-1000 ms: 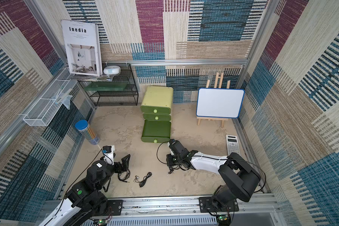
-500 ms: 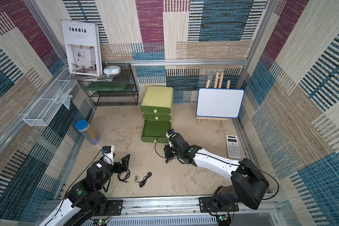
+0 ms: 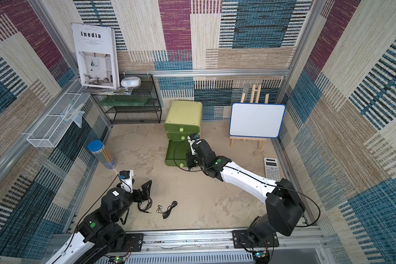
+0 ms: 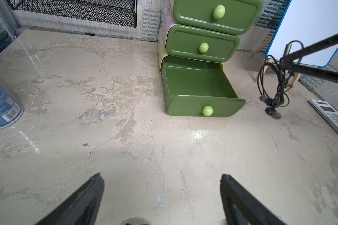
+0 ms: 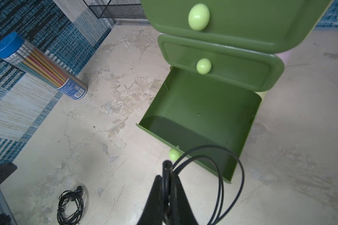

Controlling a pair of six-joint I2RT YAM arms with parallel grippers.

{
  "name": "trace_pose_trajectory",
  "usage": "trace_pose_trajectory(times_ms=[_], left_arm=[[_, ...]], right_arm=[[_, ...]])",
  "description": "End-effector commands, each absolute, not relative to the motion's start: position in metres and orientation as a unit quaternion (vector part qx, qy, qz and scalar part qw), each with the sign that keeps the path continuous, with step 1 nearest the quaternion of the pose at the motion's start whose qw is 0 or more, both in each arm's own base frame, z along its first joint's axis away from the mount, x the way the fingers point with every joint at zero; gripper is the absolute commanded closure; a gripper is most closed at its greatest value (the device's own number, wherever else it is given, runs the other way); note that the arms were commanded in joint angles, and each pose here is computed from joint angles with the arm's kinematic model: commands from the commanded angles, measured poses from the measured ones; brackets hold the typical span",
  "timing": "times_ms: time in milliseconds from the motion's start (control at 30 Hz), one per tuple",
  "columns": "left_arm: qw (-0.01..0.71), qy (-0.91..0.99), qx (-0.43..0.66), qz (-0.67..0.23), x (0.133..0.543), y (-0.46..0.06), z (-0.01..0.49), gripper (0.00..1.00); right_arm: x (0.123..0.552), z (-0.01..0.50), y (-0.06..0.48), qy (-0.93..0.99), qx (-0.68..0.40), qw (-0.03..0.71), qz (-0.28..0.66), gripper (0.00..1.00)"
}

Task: Place the wired earphones into the drawer by color
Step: Place the wired earphones in the drawer.

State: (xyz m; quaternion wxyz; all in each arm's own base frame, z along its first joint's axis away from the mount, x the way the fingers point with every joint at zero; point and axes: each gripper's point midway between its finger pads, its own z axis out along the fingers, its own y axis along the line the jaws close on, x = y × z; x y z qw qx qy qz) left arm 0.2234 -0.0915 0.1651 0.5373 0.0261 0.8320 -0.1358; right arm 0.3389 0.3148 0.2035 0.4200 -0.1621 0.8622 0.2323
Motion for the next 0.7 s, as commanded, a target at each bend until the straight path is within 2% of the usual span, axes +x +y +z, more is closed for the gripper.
trace_pose_trajectory(times_ms=[0, 367, 667], left_arm=[[0.539, 0.831, 0.024, -0.133, 0.223, -0.090, 0.166, 0.04], [0.554, 0.821, 0.019, -0.139, 0.220, -0.086, 0.172, 0.04], [0.558, 0.817, 0.017, -0.144, 0.218, -0.086, 0.174, 0.04]], right_arm=[[0.358, 0.211, 0.320, 0.852, -0.168, 0.443, 0.223, 1.00], [0.417, 0.200, 0.335, 0.850, -0.153, 0.458, 0.209, 1.00], [0.438, 0.163, 0.346, 0.865, -0.146, 0.434, 0.205, 1.00]])
